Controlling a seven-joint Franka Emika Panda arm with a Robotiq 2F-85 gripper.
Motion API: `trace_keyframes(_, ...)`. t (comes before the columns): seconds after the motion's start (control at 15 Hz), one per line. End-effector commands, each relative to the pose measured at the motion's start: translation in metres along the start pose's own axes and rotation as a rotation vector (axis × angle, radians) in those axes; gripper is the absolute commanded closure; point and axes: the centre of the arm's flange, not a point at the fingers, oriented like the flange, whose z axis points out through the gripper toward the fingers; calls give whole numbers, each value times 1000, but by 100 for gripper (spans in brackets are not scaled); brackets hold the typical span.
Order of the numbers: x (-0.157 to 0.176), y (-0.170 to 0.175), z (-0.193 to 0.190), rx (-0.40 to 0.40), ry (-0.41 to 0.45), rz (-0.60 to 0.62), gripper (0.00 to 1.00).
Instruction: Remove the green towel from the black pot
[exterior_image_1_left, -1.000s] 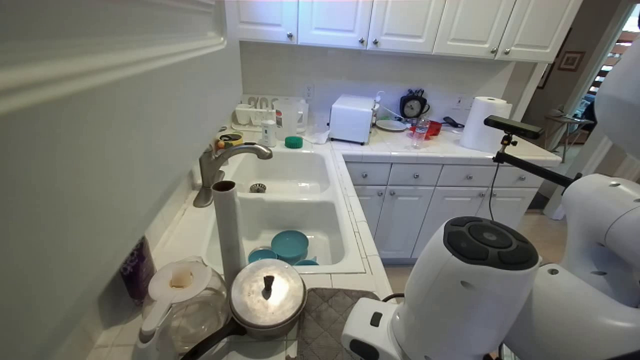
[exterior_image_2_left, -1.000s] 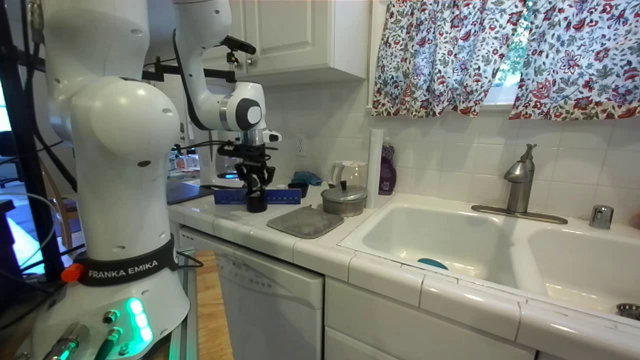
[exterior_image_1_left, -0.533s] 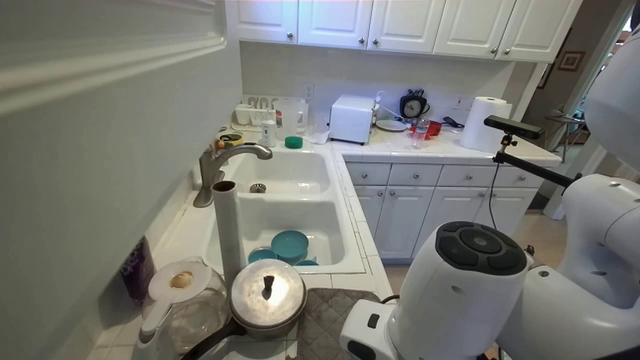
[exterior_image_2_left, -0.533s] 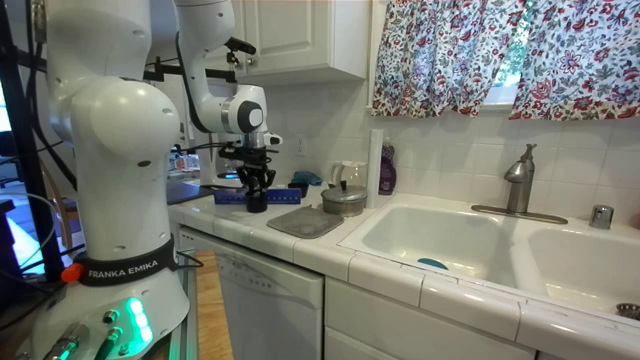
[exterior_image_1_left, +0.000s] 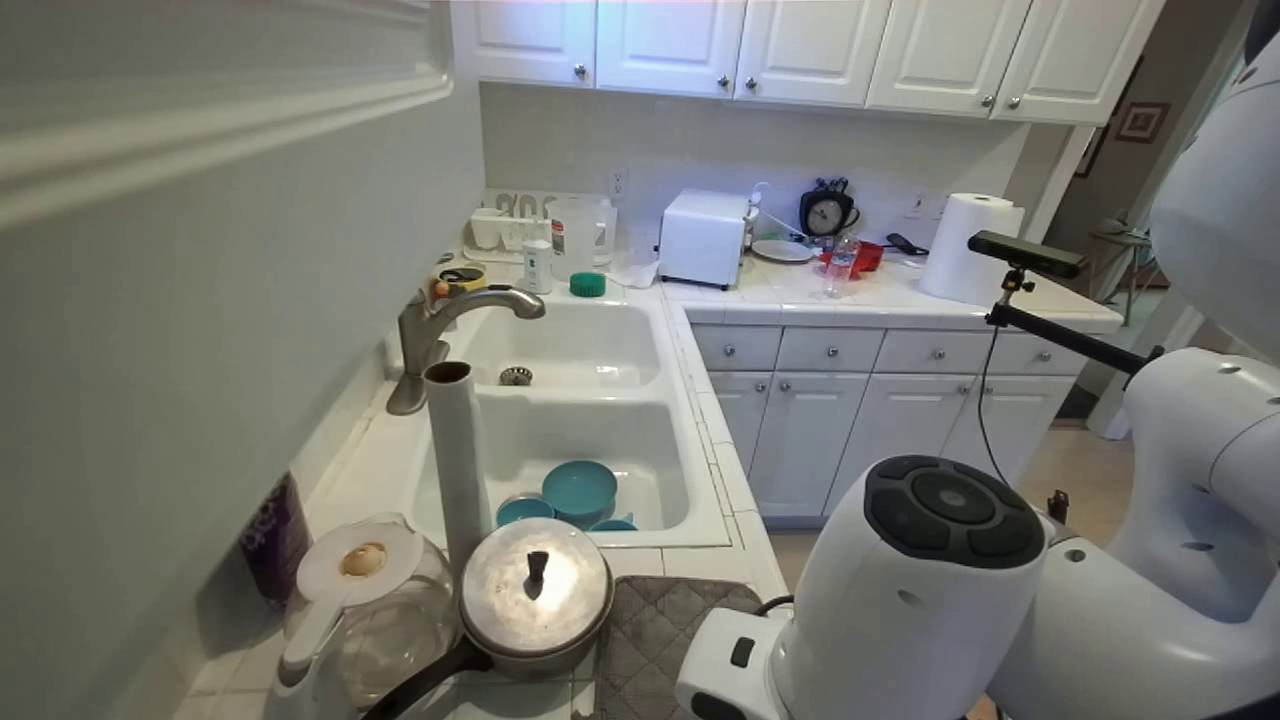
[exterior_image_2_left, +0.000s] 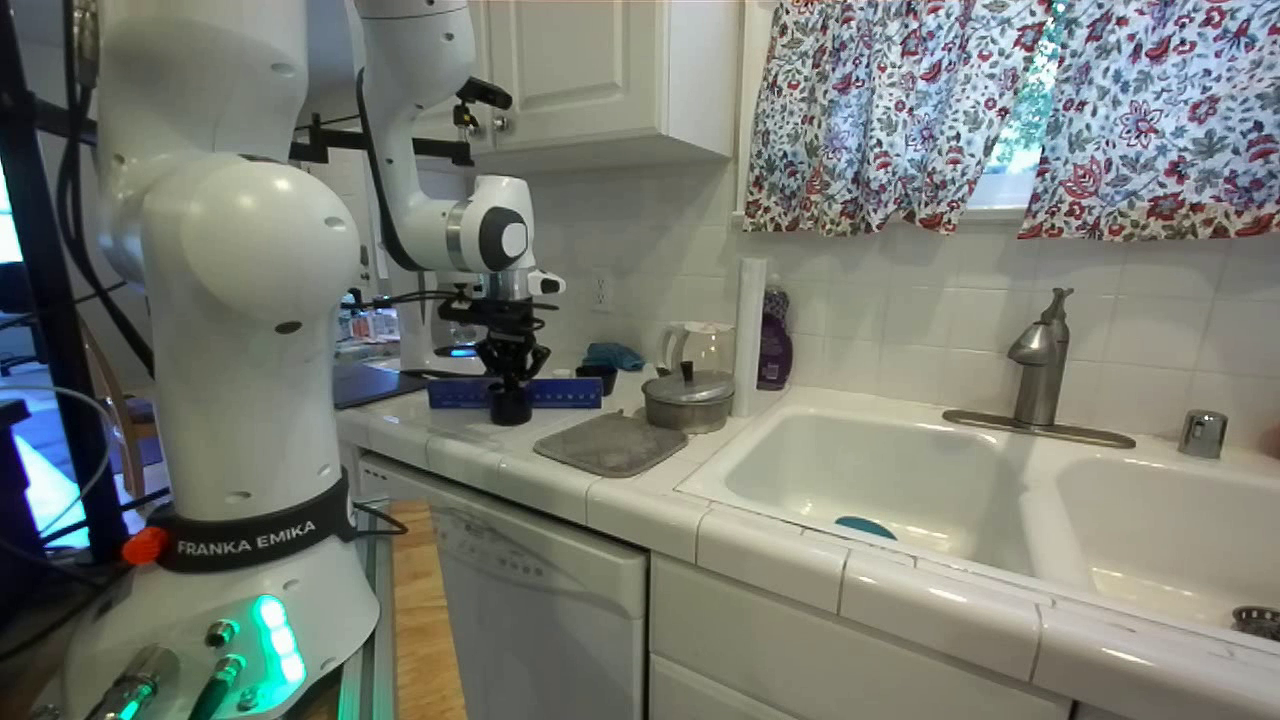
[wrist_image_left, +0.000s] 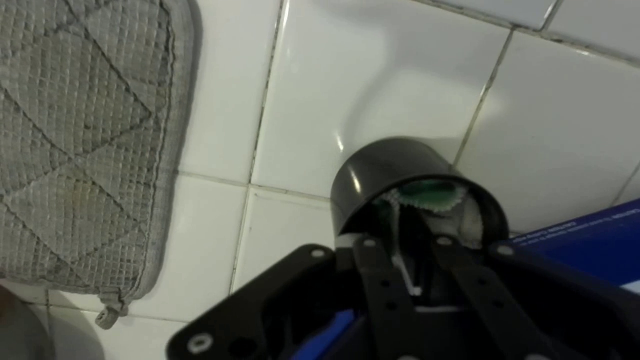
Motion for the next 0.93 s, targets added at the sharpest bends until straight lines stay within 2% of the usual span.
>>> trace_keyframes(0.0, 8, -8, 5, -7, 12, 2, 100)
trace_keyframes(0.6, 4, -38, -34, 14, 44, -22, 99)
trace_keyframes(0.87, 4, -40, -53, -16, 58, -24, 99)
